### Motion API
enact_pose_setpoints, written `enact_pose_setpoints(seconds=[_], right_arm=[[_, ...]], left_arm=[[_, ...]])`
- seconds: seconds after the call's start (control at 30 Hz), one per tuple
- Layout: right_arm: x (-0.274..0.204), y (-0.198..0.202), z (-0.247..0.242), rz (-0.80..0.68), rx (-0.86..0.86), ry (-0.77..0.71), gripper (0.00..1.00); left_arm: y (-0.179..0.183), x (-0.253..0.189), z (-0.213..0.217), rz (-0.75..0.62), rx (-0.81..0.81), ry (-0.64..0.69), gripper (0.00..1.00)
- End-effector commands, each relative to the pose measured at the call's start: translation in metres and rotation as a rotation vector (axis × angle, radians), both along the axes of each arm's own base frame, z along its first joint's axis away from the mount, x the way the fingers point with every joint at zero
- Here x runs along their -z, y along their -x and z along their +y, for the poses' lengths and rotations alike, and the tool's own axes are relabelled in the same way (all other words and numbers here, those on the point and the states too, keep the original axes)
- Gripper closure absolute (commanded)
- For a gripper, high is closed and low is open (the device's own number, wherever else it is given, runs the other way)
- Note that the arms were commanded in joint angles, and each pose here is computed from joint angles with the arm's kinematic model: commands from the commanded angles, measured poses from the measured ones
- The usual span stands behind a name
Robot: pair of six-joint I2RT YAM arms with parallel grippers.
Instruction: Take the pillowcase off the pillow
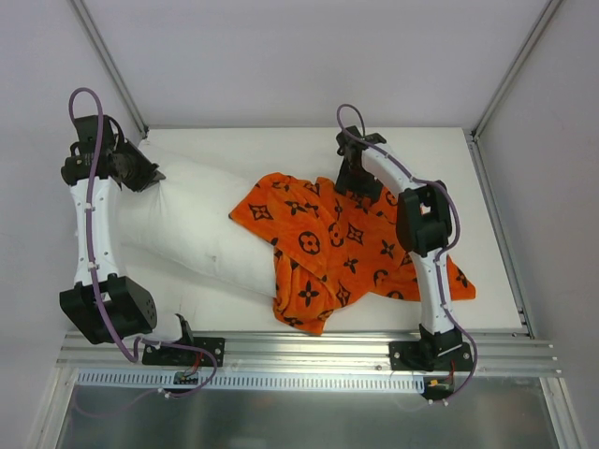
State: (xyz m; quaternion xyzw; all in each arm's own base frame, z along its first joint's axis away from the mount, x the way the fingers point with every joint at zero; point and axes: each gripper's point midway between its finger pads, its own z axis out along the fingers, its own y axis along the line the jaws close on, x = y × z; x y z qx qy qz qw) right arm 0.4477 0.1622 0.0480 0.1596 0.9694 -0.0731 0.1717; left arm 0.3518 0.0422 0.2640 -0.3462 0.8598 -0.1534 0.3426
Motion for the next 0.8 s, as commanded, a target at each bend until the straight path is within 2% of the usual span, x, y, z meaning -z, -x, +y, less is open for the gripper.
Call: enact_pose_setpoints(seconds=[0.0, 0.1, 0.13, 0.17, 0.2, 0.27, 0.3, 0.33, 0.47, 0.57, 0.6, 0.67, 0.7, 0.73, 0.77], right_arm=[[0.008, 0.005, 0.010, 0.027, 0.008, -0.053, 0.17], [0.024, 0.012, 0.011, 0.060, 0.007, -0.072, 0.37], [0.025, 0.009, 0.011, 0.043, 0.012, -0.088, 0.49], [0.035, 0.018, 0.009, 0.076, 0.018, -0.100, 0.56], [0.038, 0.020, 0.007, 0.082, 0.025, -0.110, 0.69], [0.041, 0.019, -0.004, 0.083, 0.052, -0.128, 0.80], [0.047, 0.027, -0.009, 0.105, 0.059, -0.126, 0.91], [0.048, 0.023, -0.020, 0.097, 0.080, -0.129, 0.97], [0.038, 0.024, -0.033, 0.058, 0.090, -0.213, 0.99], [0.008, 0.027, -0.058, -0.010, 0.129, -0.160, 0.99], [-0.016, 0.027, -0.063, -0.066, 0.137, -0.168, 0.99], [-0.027, 0.040, -0.089, -0.091, 0.200, -0.152, 0.99], [-0.056, 0.039, -0.107, -0.174, 0.243, -0.175, 0.99], [-0.051, 0.053, -0.119, -0.166, 0.275, -0.182, 0.99], [-0.057, 0.059, -0.121, -0.178, 0.294, -0.250, 0.99]], left_arm=[[0.003, -0.025, -0.009, -0.095, 0.035, -0.017, 1.00], [0.004, -0.026, -0.008, -0.098, 0.031, -0.020, 1.00], [0.004, -0.027, -0.009, -0.102, 0.032, -0.021, 1.00], [0.004, -0.026, -0.008, -0.099, 0.031, -0.023, 1.00], [0.005, -0.027, -0.009, -0.100, 0.030, -0.023, 1.00], [0.006, -0.026, -0.008, -0.099, 0.028, -0.026, 1.00], [0.006, -0.026, -0.008, -0.099, 0.030, -0.027, 1.00], [0.006, -0.026, -0.007, -0.097, 0.027, -0.029, 1.00], [0.005, -0.026, -0.004, -0.097, 0.015, -0.039, 1.00], [0.006, -0.029, 0.006, -0.102, -0.007, -0.065, 1.00], [0.006, -0.031, 0.011, -0.106, -0.022, -0.074, 1.00], [0.009, -0.035, 0.025, -0.111, -0.060, -0.077, 1.00], [0.010, -0.036, 0.028, -0.111, -0.069, -0.075, 1.00], [0.011, -0.036, 0.032, -0.109, -0.078, -0.074, 1.00], [0.011, -0.039, 0.038, -0.114, -0.094, -0.078, 1.00]])
